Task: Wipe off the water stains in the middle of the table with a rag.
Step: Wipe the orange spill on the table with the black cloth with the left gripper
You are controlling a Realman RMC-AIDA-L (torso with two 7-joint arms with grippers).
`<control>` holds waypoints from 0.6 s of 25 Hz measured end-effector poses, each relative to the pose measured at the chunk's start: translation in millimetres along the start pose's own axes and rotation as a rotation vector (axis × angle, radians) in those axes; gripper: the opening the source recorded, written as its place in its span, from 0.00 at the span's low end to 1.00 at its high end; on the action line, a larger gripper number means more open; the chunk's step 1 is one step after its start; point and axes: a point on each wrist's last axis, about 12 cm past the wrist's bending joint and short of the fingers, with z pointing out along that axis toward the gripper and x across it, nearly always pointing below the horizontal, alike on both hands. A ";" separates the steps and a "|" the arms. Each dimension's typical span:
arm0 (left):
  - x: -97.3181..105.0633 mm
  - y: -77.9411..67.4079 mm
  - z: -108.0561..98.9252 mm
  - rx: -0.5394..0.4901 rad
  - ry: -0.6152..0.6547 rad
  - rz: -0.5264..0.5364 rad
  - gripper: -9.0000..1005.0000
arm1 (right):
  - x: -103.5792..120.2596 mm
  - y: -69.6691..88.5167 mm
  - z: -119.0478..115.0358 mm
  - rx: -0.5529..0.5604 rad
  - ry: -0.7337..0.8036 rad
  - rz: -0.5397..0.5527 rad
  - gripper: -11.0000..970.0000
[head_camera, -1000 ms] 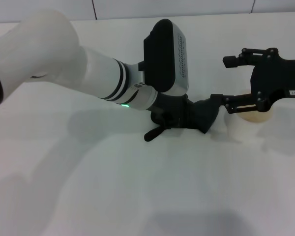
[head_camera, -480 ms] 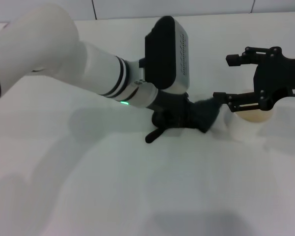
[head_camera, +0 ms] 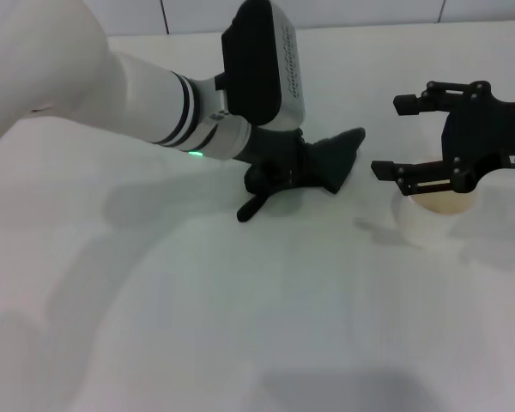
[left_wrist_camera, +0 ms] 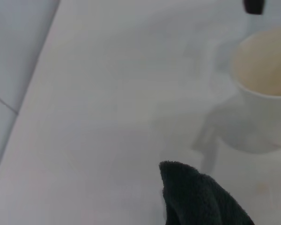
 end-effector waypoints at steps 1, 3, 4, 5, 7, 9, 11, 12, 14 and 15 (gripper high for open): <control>0.0 1.4 -0.4 -0.009 0.000 -0.001 0.09 | 0.0 0.0 0.0 0.000 0.000 0.000 0.87; 0.1 3.0 -0.6 -0.022 0.000 -0.001 0.09 | 0.0 0.0 0.0 0.000 0.000 0.000 0.87; 0.1 3.4 -0.7 -0.025 0.000 -0.001 0.09 | 0.1 0.0 0.0 0.000 0.000 0.001 0.87; 0.4 3.4 -0.5 -0.026 0.001 0.000 0.09 | 0.1 0.0 0.1 0.000 0.000 0.001 0.87; 1.1 2.5 0.2 -0.025 0.005 0.004 0.09 | 0.3 0.0 0.1 -0.001 0.000 0.001 0.87; 1.4 1.4 1.0 -0.022 0.006 0.005 0.09 | 0.2 0.3 0.7 -0.003 0.000 0.001 0.87; 1.4 0.4 1.7 -0.020 0.007 0.007 0.09 | 0.0 0.5 1.1 -0.005 0.000 0.000 0.87; 1.3 -0.1 2.0 -0.019 0.007 0.008 0.09 | 0.0 0.5 1.2 -0.005 0.000 0.000 0.87; 0.9 -2.9 3.6 -0.008 0.012 0.019 0.09 | 0.5 0.8 1.7 -0.007 0.001 0.002 0.87; 0.6 -4.5 4.5 -0.003 0.014 0.024 0.09 | 0.7 0.9 1.9 -0.008 0.001 0.003 0.87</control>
